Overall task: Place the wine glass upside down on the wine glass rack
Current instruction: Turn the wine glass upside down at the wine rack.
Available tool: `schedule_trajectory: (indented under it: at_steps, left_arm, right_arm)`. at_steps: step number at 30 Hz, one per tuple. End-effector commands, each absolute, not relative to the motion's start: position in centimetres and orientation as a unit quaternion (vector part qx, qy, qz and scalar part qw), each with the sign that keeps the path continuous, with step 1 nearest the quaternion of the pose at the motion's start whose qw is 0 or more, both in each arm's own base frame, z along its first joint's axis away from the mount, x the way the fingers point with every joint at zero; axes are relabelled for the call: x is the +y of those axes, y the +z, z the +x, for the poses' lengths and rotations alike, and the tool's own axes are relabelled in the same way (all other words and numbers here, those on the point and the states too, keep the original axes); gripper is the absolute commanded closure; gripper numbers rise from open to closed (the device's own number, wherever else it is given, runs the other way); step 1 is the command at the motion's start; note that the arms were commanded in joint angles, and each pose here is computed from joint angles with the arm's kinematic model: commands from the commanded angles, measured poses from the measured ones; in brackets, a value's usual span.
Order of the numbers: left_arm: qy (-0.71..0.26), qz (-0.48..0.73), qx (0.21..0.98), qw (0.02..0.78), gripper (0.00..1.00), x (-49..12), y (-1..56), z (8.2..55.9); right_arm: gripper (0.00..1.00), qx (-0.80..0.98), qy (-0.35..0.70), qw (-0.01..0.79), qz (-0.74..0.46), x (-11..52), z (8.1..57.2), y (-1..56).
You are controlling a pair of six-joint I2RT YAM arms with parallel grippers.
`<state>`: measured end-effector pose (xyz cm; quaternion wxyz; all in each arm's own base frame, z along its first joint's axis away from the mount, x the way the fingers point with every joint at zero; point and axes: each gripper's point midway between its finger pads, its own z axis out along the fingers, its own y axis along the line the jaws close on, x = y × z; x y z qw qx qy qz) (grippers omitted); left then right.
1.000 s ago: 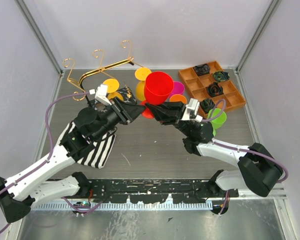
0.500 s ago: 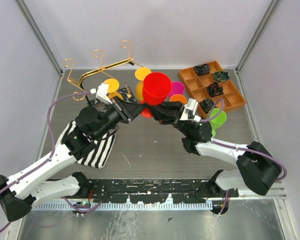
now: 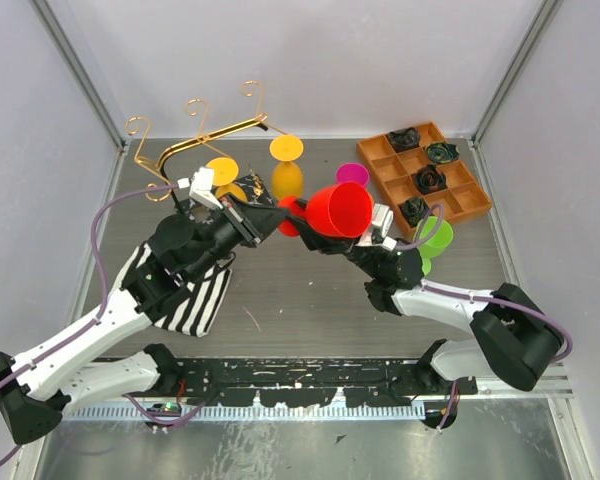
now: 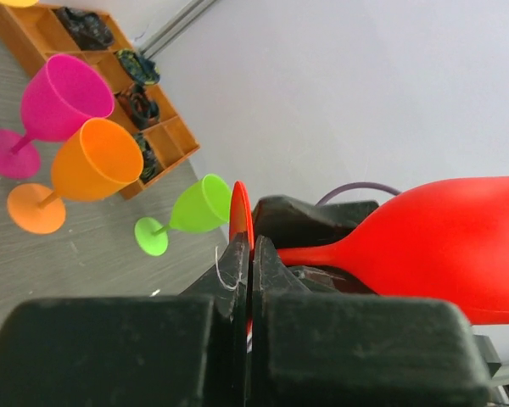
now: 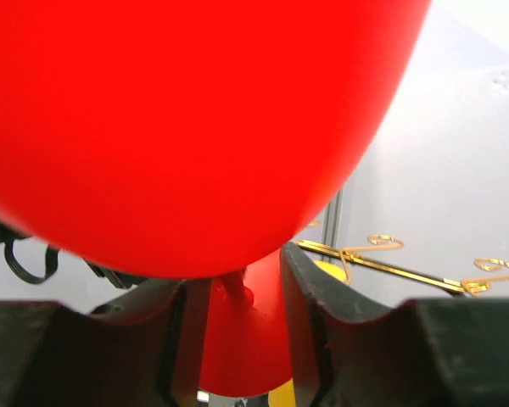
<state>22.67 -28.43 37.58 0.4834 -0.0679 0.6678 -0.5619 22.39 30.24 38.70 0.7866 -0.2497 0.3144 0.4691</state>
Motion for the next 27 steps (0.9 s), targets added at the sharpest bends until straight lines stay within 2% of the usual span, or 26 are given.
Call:
schedule_trajectory:
  at_steps: [1, 4, 9, 22, 27]
  left_arm:
    - [-0.562, -0.043, 0.665, 0.490, 1.00, -28.5, 38.6, 21.9]
    - [-0.553, -0.041, 0.668, 0.496, 1.00, -28.3, 38.6, 22.1]
    - [-0.528, -0.035, 0.677, 0.511, 1.00, -27.7, 38.6, 22.3]
    - [-0.440, 0.010, 0.688, 0.577, 1.00, -25.3, 40.4, 23.2]
    - [-0.379, 0.045, 0.696, 0.608, 1.00, -24.0, 40.9, 23.7]
  right_arm:
    - [0.52, 0.265, 0.458, 0.817, -0.229, 28.3, 20.9, 40.7]
    - [0.44, 0.293, 0.451, 0.809, -0.238, 28.4, 21.2, 39.6]
    - [0.39, 0.343, 0.431, 0.800, -0.240, 28.0, 21.8, 37.4]
    - [0.33, 0.506, 0.392, 0.731, -0.236, 26.2, 22.5, 30.6]
    - [0.31, 0.569, 0.376, 0.699, -0.216, 24.8, 22.4, 28.3]
